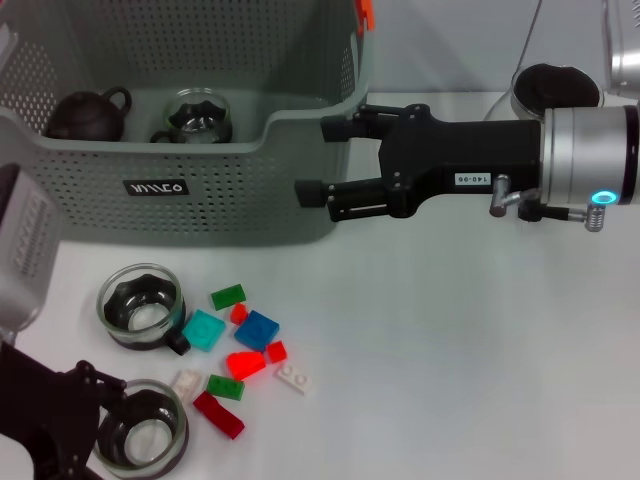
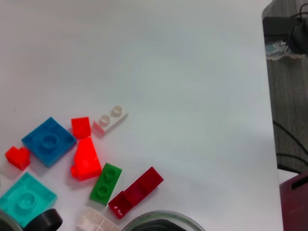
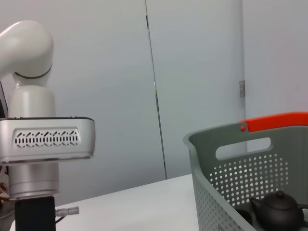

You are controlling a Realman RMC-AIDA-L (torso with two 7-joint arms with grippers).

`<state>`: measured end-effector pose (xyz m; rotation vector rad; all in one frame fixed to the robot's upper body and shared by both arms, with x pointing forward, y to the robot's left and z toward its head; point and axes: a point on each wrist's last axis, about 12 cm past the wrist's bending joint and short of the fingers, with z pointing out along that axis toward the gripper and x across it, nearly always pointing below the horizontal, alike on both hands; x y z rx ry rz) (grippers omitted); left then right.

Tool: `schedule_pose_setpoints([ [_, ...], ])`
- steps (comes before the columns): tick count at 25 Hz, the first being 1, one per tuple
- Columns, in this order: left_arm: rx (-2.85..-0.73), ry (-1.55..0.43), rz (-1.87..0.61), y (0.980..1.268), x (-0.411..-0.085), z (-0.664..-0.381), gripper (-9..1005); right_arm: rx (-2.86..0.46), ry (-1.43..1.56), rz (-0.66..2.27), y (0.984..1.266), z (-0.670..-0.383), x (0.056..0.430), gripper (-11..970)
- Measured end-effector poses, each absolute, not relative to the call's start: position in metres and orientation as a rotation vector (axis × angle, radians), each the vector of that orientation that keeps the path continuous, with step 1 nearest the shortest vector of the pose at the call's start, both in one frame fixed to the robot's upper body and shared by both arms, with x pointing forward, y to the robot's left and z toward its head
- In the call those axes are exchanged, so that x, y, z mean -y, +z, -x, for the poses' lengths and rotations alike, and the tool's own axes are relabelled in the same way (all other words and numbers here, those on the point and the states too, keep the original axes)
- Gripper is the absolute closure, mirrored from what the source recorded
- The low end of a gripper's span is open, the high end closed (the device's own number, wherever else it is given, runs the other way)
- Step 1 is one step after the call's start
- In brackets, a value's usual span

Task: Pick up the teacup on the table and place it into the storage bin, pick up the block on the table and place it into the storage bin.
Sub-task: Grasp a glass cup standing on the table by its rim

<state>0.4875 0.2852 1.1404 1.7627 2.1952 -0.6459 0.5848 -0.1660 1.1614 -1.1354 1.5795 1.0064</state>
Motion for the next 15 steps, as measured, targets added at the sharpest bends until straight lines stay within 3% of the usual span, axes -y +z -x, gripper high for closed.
schedule_pose_setpoints([
  [15, -2.287, -0.579, -1.767, 1.120, -0.267, -0.494, 136, -1.564, 0.999, 1.160, 1.155, -0.586, 0.164, 41],
])
